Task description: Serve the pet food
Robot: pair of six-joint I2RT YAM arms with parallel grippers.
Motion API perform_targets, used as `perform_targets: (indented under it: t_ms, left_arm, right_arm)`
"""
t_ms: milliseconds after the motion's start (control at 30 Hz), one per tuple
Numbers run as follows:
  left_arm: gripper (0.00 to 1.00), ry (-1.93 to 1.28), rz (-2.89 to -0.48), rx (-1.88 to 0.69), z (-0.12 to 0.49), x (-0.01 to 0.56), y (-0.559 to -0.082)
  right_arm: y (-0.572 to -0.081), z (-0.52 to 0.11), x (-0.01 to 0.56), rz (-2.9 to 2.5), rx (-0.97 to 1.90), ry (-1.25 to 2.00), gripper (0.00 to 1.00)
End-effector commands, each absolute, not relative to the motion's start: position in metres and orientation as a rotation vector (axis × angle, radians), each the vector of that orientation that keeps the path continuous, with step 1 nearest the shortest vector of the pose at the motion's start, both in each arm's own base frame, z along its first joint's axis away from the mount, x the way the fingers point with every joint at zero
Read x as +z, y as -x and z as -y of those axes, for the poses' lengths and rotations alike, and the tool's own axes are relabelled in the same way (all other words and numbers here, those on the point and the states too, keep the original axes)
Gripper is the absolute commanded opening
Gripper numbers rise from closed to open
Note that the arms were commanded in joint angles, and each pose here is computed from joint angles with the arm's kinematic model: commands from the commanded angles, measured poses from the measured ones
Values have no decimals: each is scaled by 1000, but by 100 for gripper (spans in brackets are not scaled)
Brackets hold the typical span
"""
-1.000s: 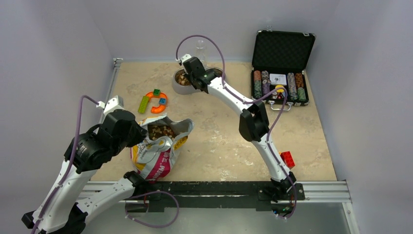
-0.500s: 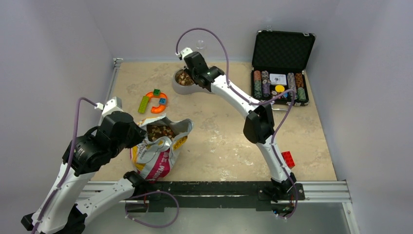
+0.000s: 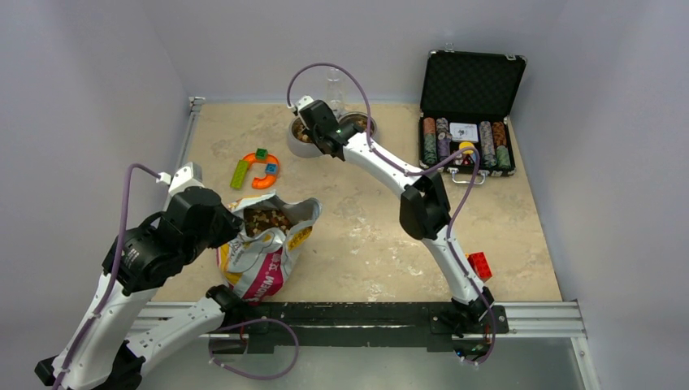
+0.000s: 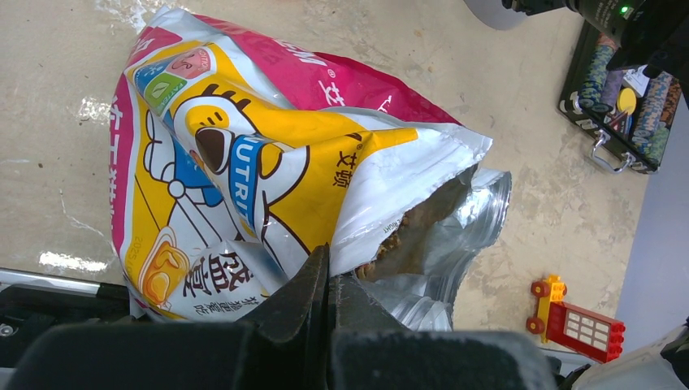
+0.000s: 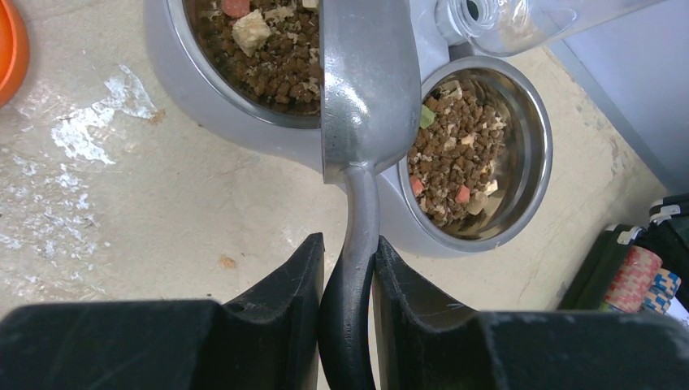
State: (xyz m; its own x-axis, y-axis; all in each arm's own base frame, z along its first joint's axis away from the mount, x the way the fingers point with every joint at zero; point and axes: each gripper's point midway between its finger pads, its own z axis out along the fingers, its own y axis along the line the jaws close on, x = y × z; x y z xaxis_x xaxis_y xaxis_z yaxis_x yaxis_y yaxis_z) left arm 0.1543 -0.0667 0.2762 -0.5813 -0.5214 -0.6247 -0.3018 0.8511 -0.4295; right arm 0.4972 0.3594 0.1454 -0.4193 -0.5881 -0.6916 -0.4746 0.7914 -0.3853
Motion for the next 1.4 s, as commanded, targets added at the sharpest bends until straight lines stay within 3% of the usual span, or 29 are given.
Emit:
perform_targets:
  t_ms: [0,433,867,1267,1367]
  left_arm:
    - [0,597,-2254,-306,54,273,-142]
    - [0,563,-2237,-321,59,279,-149]
    - [0,483,-2278,-374,79,275,-157]
    - [0,269,-2344,-449,117,271,-175]
    - [0,179,-2375,-456,128,269,-181]
  right_arm:
    - [-501,-362,150,-2069,-158,761,0]
    - [-506,-352,214,-1968,-175,679,0]
    - [-462,-342,333,-1916,139,427,0]
    - [-295,-279,361,-2103,572,541,0]
    - [-233,-277,365,-2129,841,680,0]
